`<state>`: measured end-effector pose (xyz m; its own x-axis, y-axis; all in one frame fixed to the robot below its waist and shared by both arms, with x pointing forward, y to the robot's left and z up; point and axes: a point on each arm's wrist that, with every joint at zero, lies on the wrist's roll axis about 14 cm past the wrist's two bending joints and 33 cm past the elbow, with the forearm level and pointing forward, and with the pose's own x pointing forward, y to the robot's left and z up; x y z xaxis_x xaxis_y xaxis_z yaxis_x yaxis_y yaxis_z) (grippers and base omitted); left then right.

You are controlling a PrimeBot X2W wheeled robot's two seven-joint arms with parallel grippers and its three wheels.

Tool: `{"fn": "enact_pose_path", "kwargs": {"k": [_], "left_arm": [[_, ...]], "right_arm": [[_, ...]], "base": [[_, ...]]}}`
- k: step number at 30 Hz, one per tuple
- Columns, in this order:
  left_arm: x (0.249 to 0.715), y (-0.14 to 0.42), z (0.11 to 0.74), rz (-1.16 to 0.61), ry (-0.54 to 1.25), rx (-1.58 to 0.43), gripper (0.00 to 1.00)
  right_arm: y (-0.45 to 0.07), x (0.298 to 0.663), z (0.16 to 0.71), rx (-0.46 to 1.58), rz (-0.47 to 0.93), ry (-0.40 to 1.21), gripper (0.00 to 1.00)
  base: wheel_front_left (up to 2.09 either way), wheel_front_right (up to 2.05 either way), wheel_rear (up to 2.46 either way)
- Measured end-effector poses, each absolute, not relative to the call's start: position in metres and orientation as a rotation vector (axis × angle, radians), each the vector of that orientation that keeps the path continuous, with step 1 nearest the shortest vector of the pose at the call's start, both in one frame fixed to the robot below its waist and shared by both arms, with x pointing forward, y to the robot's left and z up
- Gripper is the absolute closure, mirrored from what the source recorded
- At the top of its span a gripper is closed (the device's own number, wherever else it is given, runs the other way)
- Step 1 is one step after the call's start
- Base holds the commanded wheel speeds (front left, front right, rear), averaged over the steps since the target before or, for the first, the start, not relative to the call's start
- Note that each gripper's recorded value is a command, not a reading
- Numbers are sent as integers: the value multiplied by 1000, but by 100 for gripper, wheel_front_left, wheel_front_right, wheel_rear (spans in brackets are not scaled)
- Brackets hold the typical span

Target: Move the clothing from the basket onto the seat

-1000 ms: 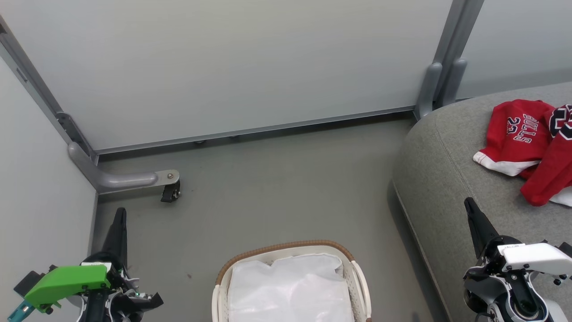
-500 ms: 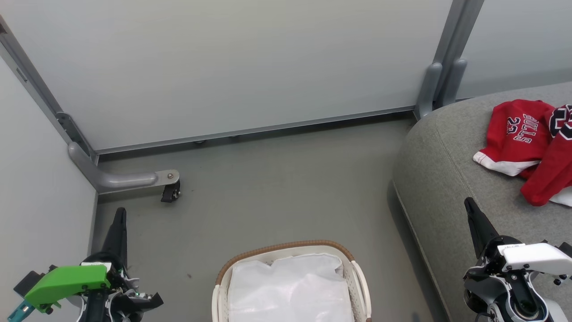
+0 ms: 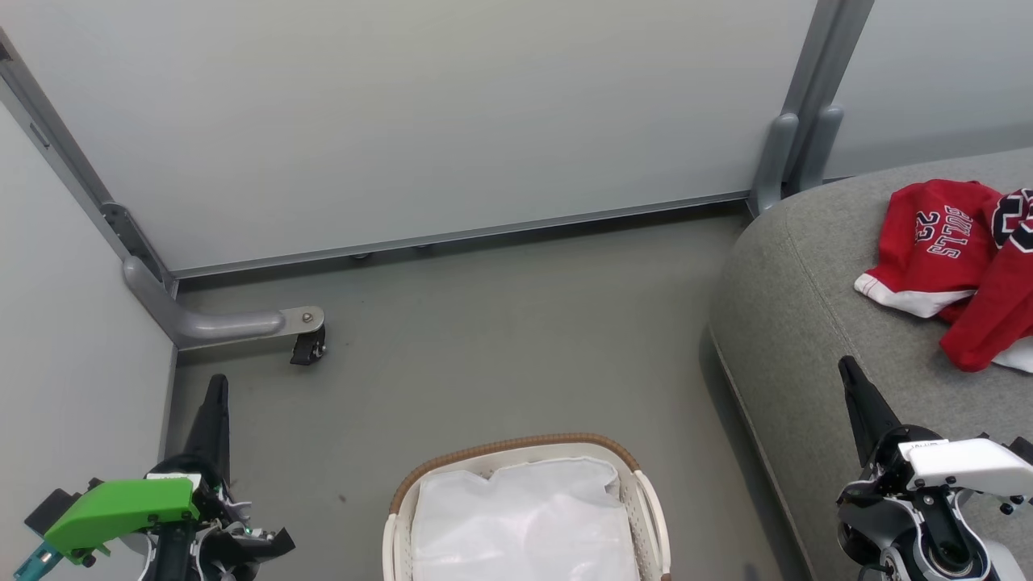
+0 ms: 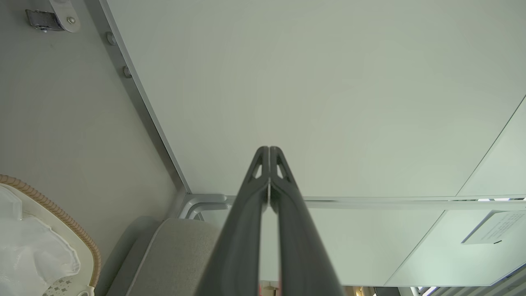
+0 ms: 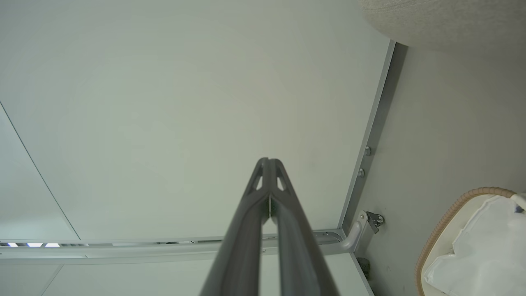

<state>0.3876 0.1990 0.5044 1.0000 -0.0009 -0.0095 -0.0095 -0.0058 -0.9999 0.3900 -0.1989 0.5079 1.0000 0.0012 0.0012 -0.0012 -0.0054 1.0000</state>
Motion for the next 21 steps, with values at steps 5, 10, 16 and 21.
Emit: {"fn": "enact_pose_path", "kwargs": {"k": [5,10,16,21], "left_arm": [[388,199,504,7,8,-1577,100],[388,199,504,7,8,-1577,100],[388,199,504,7,9,-1577,100],[388,199,504,7,9,-1577,100]], "right_arm": [[-199,390,508,1576,2,0,100],[-199,390,508,1576,2,0,100],[-199,390,508,1576,2,0,100],[-199,390,508,1576,2,0,100]], "base": [[0,0,0],[0,0,0],[0,0,0],[0,0,0]]}}
